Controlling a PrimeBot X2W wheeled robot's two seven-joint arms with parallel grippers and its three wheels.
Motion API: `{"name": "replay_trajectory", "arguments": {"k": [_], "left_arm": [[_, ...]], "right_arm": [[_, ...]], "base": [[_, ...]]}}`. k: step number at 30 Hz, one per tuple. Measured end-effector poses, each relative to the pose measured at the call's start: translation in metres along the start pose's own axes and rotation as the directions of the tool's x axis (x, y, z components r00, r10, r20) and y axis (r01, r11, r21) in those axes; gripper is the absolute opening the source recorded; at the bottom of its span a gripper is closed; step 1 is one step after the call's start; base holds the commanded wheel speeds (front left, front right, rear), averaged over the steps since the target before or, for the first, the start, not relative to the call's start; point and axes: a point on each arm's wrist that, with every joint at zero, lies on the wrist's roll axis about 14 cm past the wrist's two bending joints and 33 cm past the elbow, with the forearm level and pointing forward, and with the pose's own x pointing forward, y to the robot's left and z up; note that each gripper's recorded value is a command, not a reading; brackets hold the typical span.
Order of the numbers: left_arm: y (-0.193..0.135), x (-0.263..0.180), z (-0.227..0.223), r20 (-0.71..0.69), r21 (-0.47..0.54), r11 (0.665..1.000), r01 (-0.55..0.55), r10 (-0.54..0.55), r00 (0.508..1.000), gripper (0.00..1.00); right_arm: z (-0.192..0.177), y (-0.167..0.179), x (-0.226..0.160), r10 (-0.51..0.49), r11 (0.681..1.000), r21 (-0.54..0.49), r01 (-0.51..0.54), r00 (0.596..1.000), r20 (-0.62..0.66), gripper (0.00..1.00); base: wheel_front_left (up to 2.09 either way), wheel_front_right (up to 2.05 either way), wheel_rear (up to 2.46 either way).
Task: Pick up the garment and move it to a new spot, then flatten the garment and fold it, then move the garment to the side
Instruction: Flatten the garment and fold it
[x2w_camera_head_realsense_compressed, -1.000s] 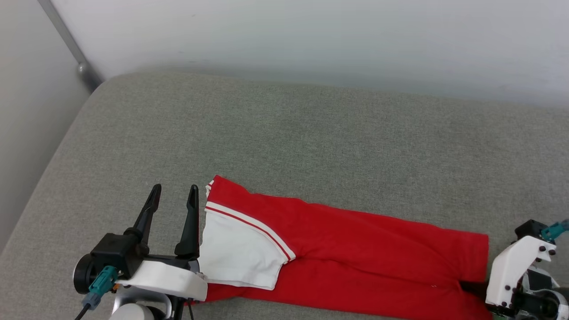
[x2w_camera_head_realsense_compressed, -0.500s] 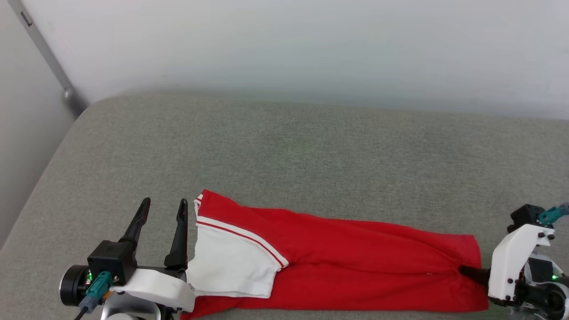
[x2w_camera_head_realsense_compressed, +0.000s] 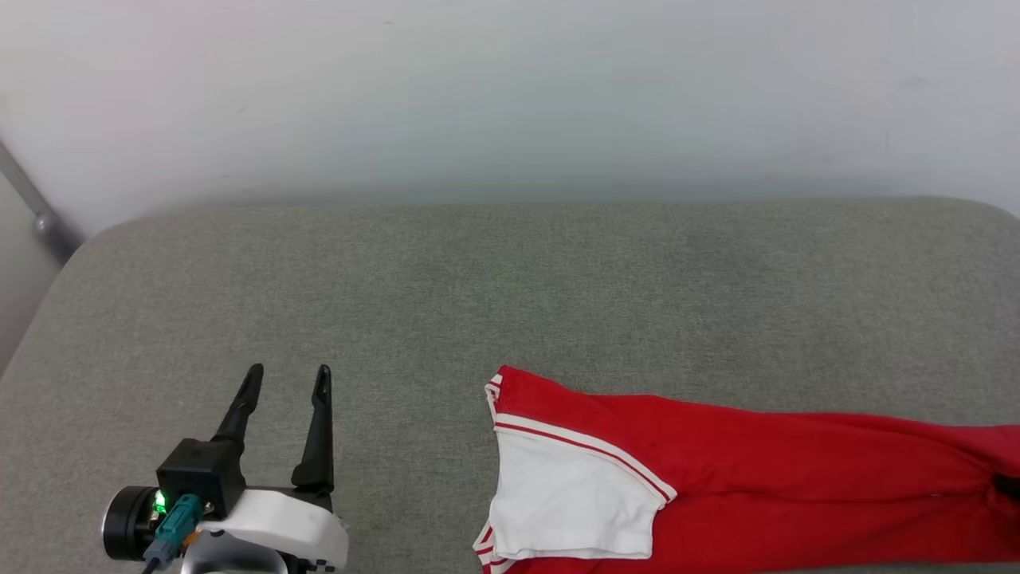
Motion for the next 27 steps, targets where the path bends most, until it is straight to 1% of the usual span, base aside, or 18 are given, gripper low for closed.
{"name": "replay_trajectory", "arguments": {"k": [2, 4, 5, 9, 11, 13, 18, 20, 21, 25, 27], "left_arm": [[-0.004, 0.001, -0.001, -0.002, -0.004, 1.0, 0.007, -0.007, 1.0, 1.0], [-0.007, 0.001, -0.002, -0.005, -0.007, 1.0, 0.015, -0.015, 1.0, 1.0], [-0.007, 0.001, -0.003, -0.006, -0.009, 1.0, 0.016, -0.016, 1.0, 1.0], [-0.005, 0.0, -0.006, -0.021, -0.015, 1.0, 0.01, -0.01, 1.0, 1.0], [-0.002, 0.001, -0.006, -0.023, -0.013, 1.0, 0.006, -0.007, 1.0, 1.0], [-0.001, 0.0, -0.007, -0.025, -0.014, 1.0, 0.004, -0.005, 1.0, 1.0], [0.004, -0.003, -0.009, -0.03, -0.015, 1.0, -0.011, 0.011, 0.999, 1.0], [0.007, -0.004, -0.007, -0.028, -0.016, 1.0, -0.015, 0.014, 1.0, 1.0], [0.008, -0.004, -0.007, -0.028, -0.018, 1.0, -0.02, 0.02, 0.999, 1.0], [0.013, -0.009, -0.01, -0.035, -0.022, 0.999, -0.04, 0.039, 0.999, 1.0], [0.015, -0.008, -0.009, -0.029, -0.024, 0.999, -0.046, 0.045, 0.999, 1.0]], "right_arm": [[-0.004, 0.013, 0.001, 0.046, 0.998, 0.03, -0.046, 0.999, -0.005, 0.0], [-0.015, 0.039, 0.007, 0.136, 0.989, 0.07, -0.134, 0.99, -0.03, 0.0], [-0.02, 0.056, 0.009, 0.191, 0.978, 0.092, -0.186, 0.981, -0.041, 0.0], [-0.031, 0.121, 0.015, 0.374, 0.923, 0.13, -0.363, 0.925, -0.066, 0.0], [-0.042, 0.15, 0.018, 0.438, 0.895, 0.133, -0.425, 0.894, -0.095, 0.0], [-0.05, 0.178, 0.02, 0.506, 0.86, 0.15, -0.488, 0.855, -0.115, 0.0], [-0.073, 0.232, 0.026, 0.618, 0.786, 0.171, -0.594, 0.764, -0.187, 0.0], [-0.082, 0.259, 0.025, 0.674, 0.739, 0.193, -0.646, 0.711, -0.199, 0.0], [-0.088, 0.271, 0.024, 0.694, 0.72, 0.198, -0.666, 0.688, -0.213, 0.0], [-0.101, 0.31, 0.022, 0.747, 0.664, 0.196, -0.722, 0.627, -0.221, 0.0], [-0.106, 0.323, 0.023, 0.756, 0.652, 0.181, -0.737, 0.613, -0.229, 0.0]], "base": [[0.0, 0.0, 0.0], [0.0, 0.0, 0.0], [0.0, 0.0, 0.0], [0.0, 0.0, 0.0], [0.0, 0.0, 0.0], [0.0, 0.0, 0.0], [0.0, 0.0, 0.0], [0.0, 0.0, 0.0], [0.0, 0.0, 0.0], [0.0, 0.0, 0.0], [0.0, 0.0, 0.0]]}}
